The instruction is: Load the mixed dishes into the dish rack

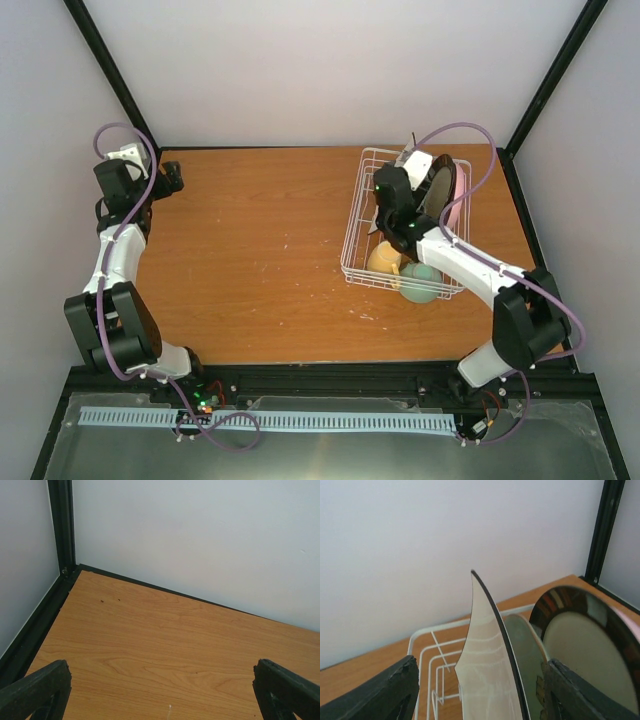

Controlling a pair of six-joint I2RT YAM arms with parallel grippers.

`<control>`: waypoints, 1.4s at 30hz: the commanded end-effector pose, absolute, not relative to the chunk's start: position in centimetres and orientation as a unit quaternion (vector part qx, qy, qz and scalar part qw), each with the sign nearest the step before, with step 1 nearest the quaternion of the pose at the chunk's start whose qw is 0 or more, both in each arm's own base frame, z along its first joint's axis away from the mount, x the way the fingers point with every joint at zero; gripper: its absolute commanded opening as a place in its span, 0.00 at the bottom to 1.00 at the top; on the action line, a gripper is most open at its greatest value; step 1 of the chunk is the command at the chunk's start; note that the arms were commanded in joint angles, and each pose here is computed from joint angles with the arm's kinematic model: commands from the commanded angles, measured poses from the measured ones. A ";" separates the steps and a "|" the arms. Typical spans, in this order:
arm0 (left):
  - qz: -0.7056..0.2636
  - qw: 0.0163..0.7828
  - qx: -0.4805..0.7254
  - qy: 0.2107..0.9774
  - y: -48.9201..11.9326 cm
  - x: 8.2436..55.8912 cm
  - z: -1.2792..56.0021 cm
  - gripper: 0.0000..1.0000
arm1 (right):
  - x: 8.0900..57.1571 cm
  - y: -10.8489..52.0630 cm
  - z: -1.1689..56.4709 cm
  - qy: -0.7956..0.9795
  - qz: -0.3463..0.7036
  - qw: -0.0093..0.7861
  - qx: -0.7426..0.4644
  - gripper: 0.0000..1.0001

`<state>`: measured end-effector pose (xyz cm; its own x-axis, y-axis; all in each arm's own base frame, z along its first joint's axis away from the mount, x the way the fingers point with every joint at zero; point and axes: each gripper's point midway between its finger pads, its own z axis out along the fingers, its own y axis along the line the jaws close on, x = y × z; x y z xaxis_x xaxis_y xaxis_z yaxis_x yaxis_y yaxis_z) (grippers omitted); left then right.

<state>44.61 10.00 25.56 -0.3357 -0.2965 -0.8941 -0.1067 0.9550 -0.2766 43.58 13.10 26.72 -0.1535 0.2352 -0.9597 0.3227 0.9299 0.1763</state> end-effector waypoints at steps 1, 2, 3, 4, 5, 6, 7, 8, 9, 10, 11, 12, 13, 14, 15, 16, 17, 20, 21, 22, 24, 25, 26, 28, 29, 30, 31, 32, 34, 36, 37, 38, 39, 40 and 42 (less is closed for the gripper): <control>-0.090 0.588 -0.118 0.795 9.9 44.4 27.7 1.00 | 42.6 12.1 29.3 0.733 -0.036 0.649 0.199 0.67; -0.089 0.589 -0.118 0.794 9.8 44.3 27.8 1.00 | 42.5 12.0 29.6 0.731 -0.037 0.652 0.198 0.67; -0.088 0.591 -0.118 0.793 9.8 44.2 28.0 1.00 | 42.3 11.8 29.9 0.729 -0.038 0.654 0.199 0.67; -0.087 0.593 -0.118 0.792 9.8 44.2 28.2 1.00 | 42.1 11.7 30.2 0.726 -0.037 0.657 0.200 0.67; -0.086 0.594 -0.119 0.791 9.8 44.1 28.3 1.00 | 41.9 11.5 30.5 0.723 -0.036 0.660 0.201 0.68; -0.086 0.595 -0.119 0.790 9.8 44.0 28.4 1.00 | 41.8 11.4 30.9 0.720 -0.034 0.663 0.202 0.68; -0.086 0.597 -0.119 0.789 9.8 43.9 28.6 1.00 | 41.5 11.3 31.4 0.716 -0.031 0.667 0.204 0.68; -0.087 0.599 -0.120 0.787 9.8 43.8 28.8 1.00 | 41.3 11.1 32.0 0.713 -0.028 0.671 0.204 0.68; -0.089 0.602 -0.119 0.785 9.7 43.7 29.1 1.00 | 41.0 11.0 32.7 0.708 -0.024 0.676 0.203 0.68; -0.091 0.605 -0.118 0.782 9.6 43.6 29.3 1.00 | 40.6 10.8 33.5 0.702 -0.021 0.683 0.201 0.68; -0.095 0.607 -0.117 0.780 9.4 43.6 29.5 1.00 | 40.2 10.6 34.3 0.696 -0.018 0.690 0.198 0.70; -0.099 0.611 -0.118 0.777 9.4 43.6 29.8 1.00 | 39.7 10.3 35.2 0.690 -0.017 0.697 0.194 0.72; -0.105 0.612 -0.120 0.774 9.3 43.5 30.0 1.00 | 39.1 9.9 36.3 0.681 -0.013 0.706 0.194 0.73; -0.113 0.614 -0.121 0.771 9.2 43.5 30.1 1.00 | 38.6 9.6 37.1 0.676 -0.012 0.712 0.190 0.74; -0.121 0.615 -0.123 0.769 9.0 43.5 30.2 1.00 | 38.0 9.4 37.8 0.671 -0.011 0.718 0.184 0.74; -0.132 0.615 -0.124 0.768 8.8 43.4 30.2 1.00 | 37.4 9.1 38.3 0.667 -0.010 0.724 0.177 0.74; -0.142 0.614 -0.126 0.766 8.7 43.4 30.2 1.00 | 36.8 8.8 38.9 0.662 -0.007 0.730 0.172 0.75; -0.153 0.618 -0.119 0.762 8.3 43.1 30.7 1.00 | 34.9 8.1 40.2 0.652 -0.009 0.743 0.147 0.81; -0.154 0.621 -0.114 0.760 8.1 43.0 30.9 1.00 | 34.3 7.8 40.4 0.654 -0.014 0.744 0.136 0.82; -0.150 0.627 -0.111 0.756 8.1 42.7 31.3 1.00 | 33.8 7.6 40.4 0.657 -0.018 0.743 0.126 0.82; -0.140 0.646 -0.099 0.744 7.9 41.9 32.5 1.00 | 32.8 7.2 40.0 0.672 -0.028 0.732 0.108 0.83; -0.134 0.657 -0.091 0.736 7.7 41.4 33.2 1.00 | 32.2 6.8 39.8 0.678 -0.031 0.726 0.107 0.83; -0.127 0.668 -0.085 0.728 7.6 40.9 33.8 1.00 | 31.7 6.3 39.6 0.684 -0.035 0.721 0.107 0.83; -0.113 0.688 -0.075 0.713 7.4 39.9 35.1 1.00 | 30.6 5.2 39.0 0.694 -0.048 0.709 0.116 0.83; -0.106 0.694 -0.072 0.709 7.4 39.5 35.6 1.00 | 30.0 4.3 38.6 0.695 -0.060 0.705 0.130 0.83; -0.100 0.699 -0.069 0.705 7.4 39.2 36.1 1.00 | 29.4 3.5 38.4 0.693 -0.071 0.704 0.137 0.83; -0.093 0.701 -0.068 0.704 7.5 39.0 36.3 1.00 | 28.9 2.9 37.9 0.692 -0.083 0.703 0.142 0.83; -0.088 0.701 -0.069 0.704 7.5 38.8 36.6 1.00 | 28.3 2.1 37.6 0.688 -0.093 0.704 0.150 0.83; -0.083 0.698 -0.065 0.708 7.5 38.6 36.7 1.00 | 27.2 1.0 37.2 0.681 -0.104 0.706 0.162 0.83; -0.080 0.696 -0.063 0.711 7.4 38.2 36.7 1.00 | 25.9 -0.3 37.0 0.673 -0.112 0.708 0.181 0.83; -0.079 0.696 -0.062 0.711 7.2 37.9 36.7 1.00 | 25.4 -1.0 36.7 0.669 -0.120 0.707 0.194 0.83; -0.079 0.696 -0.063 0.711 7.2 37.7 36.5 1.00 | 24.8 -1.6 36.6 0.665 -0.126 0.707 0.206 0.83; -0.079 0.696 -0.063 0.711 7.1 37.5 36.4 1.00 | 24.4 -2.1 36.4 0.662 -0.132 0.706 0.215 0.84; -0.082 0.696 -0.061 0.711 6.9 37.3 36.1 1.00 | 24.0 -2.6 36.2 0.660 -0.135 0.705 0.223 0.84; -0.087 0.692 -0.056 0.714 6.6 37.0 35.5 1.00 | 23.3 -3.4 35.8 0.655 -0.137 0.702 0.242 0.84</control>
